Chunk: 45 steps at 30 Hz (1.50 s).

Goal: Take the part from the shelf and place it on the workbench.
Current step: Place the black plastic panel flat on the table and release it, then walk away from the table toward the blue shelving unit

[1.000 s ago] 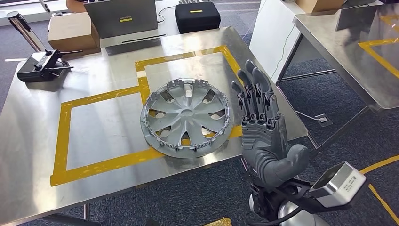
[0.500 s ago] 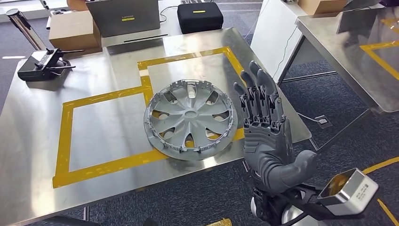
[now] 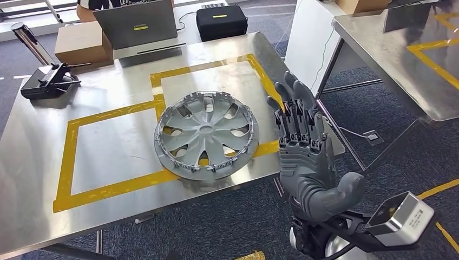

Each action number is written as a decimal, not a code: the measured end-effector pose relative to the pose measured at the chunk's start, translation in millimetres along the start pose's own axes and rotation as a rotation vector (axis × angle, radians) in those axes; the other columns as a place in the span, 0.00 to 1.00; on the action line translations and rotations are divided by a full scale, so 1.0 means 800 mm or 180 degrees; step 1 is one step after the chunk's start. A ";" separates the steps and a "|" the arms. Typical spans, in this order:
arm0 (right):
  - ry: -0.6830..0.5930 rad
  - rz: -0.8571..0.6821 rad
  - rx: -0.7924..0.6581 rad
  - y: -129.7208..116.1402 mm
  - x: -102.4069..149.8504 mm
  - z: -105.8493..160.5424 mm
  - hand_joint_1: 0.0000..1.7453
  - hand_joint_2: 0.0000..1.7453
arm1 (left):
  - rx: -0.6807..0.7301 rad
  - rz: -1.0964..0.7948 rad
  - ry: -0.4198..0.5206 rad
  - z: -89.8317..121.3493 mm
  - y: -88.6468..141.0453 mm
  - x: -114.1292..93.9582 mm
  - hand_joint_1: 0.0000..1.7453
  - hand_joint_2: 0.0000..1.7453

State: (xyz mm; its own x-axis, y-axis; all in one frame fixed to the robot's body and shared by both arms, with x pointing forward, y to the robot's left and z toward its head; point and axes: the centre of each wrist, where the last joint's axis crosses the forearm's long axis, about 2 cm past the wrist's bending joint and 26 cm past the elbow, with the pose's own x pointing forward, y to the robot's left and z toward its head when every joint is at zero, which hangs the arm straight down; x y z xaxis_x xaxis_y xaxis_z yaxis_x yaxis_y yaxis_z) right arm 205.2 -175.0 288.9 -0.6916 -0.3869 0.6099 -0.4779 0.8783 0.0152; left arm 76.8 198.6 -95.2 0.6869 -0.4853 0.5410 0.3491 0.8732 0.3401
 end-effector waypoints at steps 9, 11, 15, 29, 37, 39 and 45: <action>0.0022 -0.0023 0.0015 0.000 -0.001 0.000 0.00 0.00 | -0.0006 0.0002 0.0009 -0.001 0.001 0.001 0.00 0.00; 0.0021 -0.0032 0.0018 0.000 -0.001 0.000 0.00 0.00 | -0.0006 0.0001 0.0008 -0.002 0.002 0.002 0.00 0.00; 0.0025 -0.0042 0.0019 0.000 -0.002 0.000 0.00 0.00 | -0.0007 0.0001 0.0018 -0.002 0.002 0.001 0.00 0.00; 0.0034 -0.0044 0.0016 0.000 -0.003 0.002 0.00 0.00 | -0.0013 -0.0004 0.0038 -0.001 0.002 -0.001 0.00 0.00; 0.0045 -0.0043 0.0016 0.000 -0.004 0.002 0.00 0.00 | -0.0018 -0.0013 0.0040 0.000 0.002 -0.002 0.00 0.00; 0.0045 -0.0043 0.0016 0.000 -0.004 0.003 0.00 0.00 | -0.0017 -0.0013 0.0036 0.000 0.002 -0.002 0.00 0.00; 0.0047 -0.0041 0.0014 0.000 -0.004 0.003 0.00 0.00 | -0.0023 -0.0013 0.0042 0.000 0.001 -0.003 0.00 0.00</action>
State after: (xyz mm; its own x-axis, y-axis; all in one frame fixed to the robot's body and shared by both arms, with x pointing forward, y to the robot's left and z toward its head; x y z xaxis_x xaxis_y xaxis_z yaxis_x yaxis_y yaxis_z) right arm 206.4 -174.5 284.9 -0.6773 -0.3940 0.6213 -0.4891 0.8720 0.0197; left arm 75.4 200.2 -95.8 0.6938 -0.4882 0.5294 0.3564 0.8716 0.3366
